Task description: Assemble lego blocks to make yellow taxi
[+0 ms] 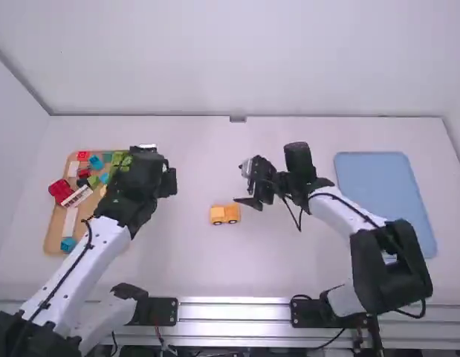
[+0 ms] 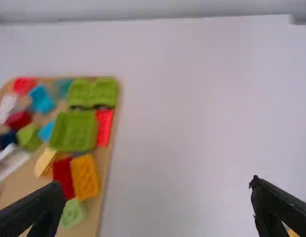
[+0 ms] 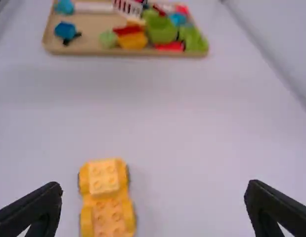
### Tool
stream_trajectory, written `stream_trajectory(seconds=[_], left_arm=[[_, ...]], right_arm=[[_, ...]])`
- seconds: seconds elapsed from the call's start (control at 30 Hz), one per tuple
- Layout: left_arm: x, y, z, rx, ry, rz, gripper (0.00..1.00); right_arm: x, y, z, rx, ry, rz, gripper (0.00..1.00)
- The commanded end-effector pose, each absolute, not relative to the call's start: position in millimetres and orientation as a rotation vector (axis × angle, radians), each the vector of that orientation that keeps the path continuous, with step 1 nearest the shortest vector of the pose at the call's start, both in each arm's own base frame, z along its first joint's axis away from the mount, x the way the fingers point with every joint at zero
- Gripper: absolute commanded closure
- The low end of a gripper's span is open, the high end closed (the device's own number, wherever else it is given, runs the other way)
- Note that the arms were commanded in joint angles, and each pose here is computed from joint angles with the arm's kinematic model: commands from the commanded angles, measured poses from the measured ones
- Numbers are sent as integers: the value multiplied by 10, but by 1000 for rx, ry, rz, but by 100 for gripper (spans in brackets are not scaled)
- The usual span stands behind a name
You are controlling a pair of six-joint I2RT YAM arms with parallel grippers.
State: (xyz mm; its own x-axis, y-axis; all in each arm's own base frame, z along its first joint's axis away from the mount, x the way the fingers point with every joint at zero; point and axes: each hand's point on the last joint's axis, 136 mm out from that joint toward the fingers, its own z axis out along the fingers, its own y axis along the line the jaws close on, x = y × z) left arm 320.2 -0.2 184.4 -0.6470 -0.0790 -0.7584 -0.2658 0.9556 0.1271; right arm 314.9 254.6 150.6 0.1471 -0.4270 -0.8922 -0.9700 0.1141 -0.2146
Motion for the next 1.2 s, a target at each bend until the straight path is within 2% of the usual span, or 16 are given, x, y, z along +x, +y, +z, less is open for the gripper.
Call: stream_trajectory(seconds=[0.0,0.13,0.3,0.57,0.9,1.07,1.17], left_arm=[[3121,289,1968,-517,2160,373,1],[3081,337,1961,-544,2156,402,1],[2986,622,1985,-674,2128,429,1],[2735,1228,1960,-959,2104,240,1],[2278,1734,2164,-1207,1913,257,1],[2179,1979,2109,-1295,1877,302,1],[2252,2029,2016,-1298,1941,235,1]], right_arm=[[3154,2639,1755,-1413,1441,745,2],[3163,2748,1931,-1379,1455,792,2],[2998,2915,2219,-1393,1431,947,2],[3005,3079,2620,-1368,1388,987,2],[3148,3552,2748,-1405,1388,1072,2],[3295,3659,2702,-1410,1411,1085,2],[3312,3667,2739,-1410,1414,1086,2]])
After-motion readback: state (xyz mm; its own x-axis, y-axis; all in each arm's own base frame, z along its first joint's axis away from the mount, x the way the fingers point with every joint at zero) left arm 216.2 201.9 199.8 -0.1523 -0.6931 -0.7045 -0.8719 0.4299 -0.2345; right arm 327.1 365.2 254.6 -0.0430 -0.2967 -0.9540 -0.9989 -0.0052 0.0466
